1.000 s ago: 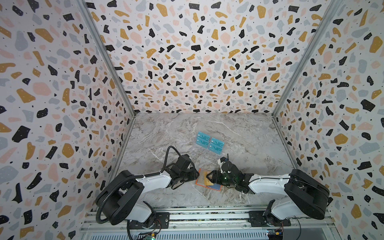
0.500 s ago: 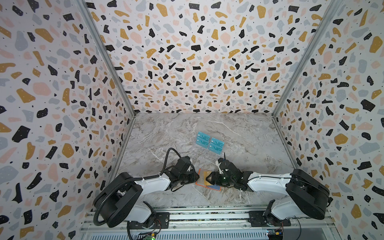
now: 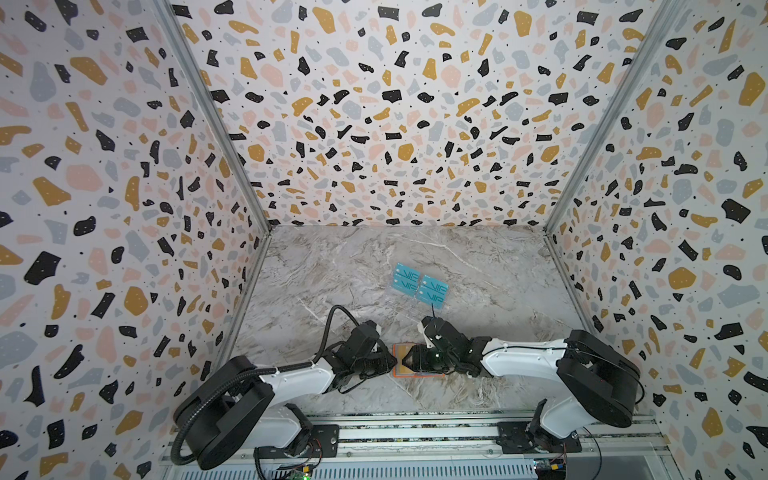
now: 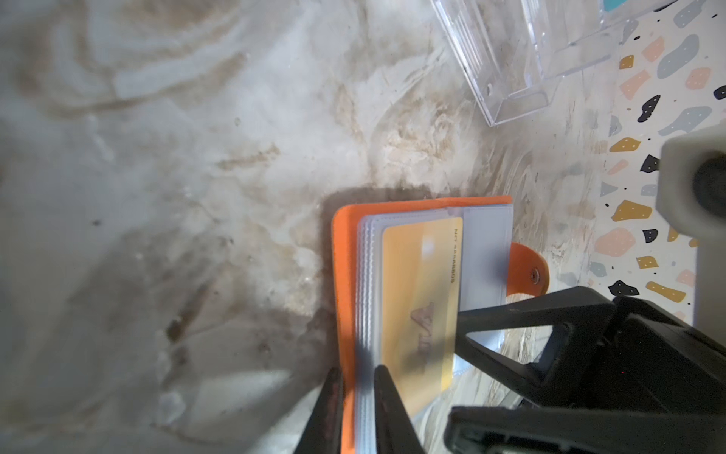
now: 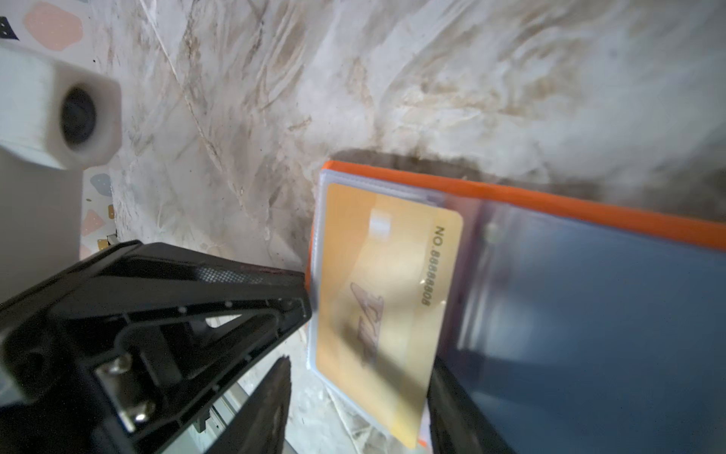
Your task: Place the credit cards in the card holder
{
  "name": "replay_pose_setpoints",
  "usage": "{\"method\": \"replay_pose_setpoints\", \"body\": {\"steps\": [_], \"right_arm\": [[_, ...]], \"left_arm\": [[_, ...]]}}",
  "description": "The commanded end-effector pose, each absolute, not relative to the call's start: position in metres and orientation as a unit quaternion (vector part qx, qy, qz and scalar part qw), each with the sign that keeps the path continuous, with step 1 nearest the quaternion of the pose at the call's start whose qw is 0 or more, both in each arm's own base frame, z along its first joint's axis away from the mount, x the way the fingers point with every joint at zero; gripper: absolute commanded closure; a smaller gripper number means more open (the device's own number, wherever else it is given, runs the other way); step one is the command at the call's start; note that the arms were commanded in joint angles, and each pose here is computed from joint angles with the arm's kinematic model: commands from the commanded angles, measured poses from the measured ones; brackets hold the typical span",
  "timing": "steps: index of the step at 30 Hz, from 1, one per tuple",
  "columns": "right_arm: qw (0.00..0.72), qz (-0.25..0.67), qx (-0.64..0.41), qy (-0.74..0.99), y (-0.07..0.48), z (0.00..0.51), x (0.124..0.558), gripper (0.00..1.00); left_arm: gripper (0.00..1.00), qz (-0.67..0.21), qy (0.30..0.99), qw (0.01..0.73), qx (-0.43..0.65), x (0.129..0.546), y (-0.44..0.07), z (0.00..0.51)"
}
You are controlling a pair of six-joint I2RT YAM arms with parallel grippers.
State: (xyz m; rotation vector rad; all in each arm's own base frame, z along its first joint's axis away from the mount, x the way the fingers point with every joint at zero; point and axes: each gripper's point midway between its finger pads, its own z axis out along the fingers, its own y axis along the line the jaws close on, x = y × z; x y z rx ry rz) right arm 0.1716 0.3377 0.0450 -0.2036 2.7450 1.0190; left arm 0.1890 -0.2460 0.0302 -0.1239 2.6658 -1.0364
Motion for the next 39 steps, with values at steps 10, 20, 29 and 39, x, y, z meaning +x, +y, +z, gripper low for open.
{"method": "replay_pose_setpoints", "body": {"steps": [10,20,29,39], "right_arm": [[0.098,0.352,-0.086,0.927,0.341,0.049,0.164,0.46],[0.117,0.313,-0.103,0.937,0.302,0.047,0.171,0.44],[0.161,0.331,-0.119,0.922,0.287,0.066,0.195,0.58],[0.154,0.338,-0.146,0.917,0.277,0.055,0.203,0.88]], "left_arm": [[0.82,-0.375,0.912,0.159,-0.044,0.192,-0.252,0.039],[0.66,-0.314,0.934,0.167,-0.041,0.203,-0.240,0.042],[0.62,-0.297,0.934,0.196,-0.030,0.215,-0.240,0.074],[0.68,-0.347,0.921,0.175,-0.028,0.223,-0.286,0.082]]}}
